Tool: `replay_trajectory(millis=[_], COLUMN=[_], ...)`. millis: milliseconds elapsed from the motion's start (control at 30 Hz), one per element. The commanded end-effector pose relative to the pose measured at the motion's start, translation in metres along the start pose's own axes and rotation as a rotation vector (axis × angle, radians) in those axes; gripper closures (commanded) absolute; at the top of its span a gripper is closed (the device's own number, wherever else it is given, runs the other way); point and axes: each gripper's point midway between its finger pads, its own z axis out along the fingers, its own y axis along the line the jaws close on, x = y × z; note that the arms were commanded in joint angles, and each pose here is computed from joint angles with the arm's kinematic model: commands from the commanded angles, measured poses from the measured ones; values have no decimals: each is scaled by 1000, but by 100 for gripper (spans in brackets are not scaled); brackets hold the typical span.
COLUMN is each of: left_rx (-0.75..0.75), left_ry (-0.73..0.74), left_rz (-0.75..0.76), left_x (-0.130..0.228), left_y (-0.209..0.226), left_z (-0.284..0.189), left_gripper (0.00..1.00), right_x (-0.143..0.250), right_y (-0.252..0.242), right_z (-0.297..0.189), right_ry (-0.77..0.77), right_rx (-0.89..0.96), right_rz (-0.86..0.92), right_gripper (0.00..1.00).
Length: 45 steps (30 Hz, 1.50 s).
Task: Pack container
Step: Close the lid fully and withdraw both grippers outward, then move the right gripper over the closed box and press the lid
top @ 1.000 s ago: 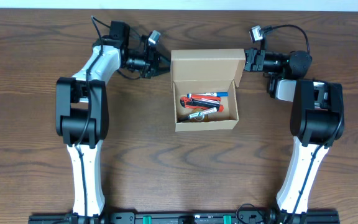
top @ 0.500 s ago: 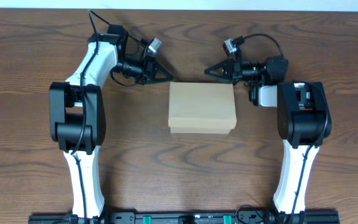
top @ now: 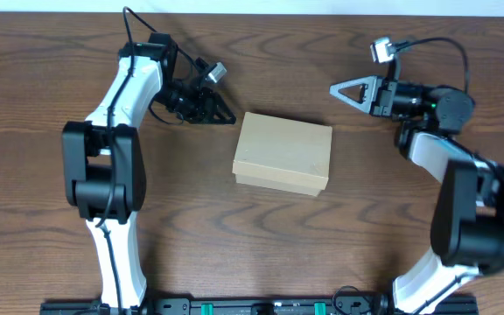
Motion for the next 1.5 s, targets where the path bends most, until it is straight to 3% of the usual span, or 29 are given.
replay_trajectory(millis=[0,233,300,400,733,1067,1267,1467], left_rx=[-233,-698,-786,-881,-902,-1017,-1018,-1012], left_ry=[-7,-126,-183,-247,-237,-223,-223,-227], left_rz=[99,122,128,156,146,106,97,91], left_x=[0,-3,-4,-3,13,18,19,19], left_y=[3,-2,-11,-26,-38,-25,-25,-25], left_z=[-36,-128,-153,-182,-192,-208,-208,-207], left_gripper=[55,53,51,48,50,46,46,47], right_x=[-18,-32,-34,-44,-122,-183,-209,-224], right_y=[58,127,138,149,164,220,214,163], right_z=[2,2,2,-6,-94,-161,-212,-267], right_ry=[14,13,13,-1,-129,-306,-454,-594], right_rx=[-8,-12,-12,10,262,500,715,1102], right_rz=[-353,-560,-610,-716,-874,-1014,-992,-819], right_gripper=[98,96,89,98,97,91,87,76])
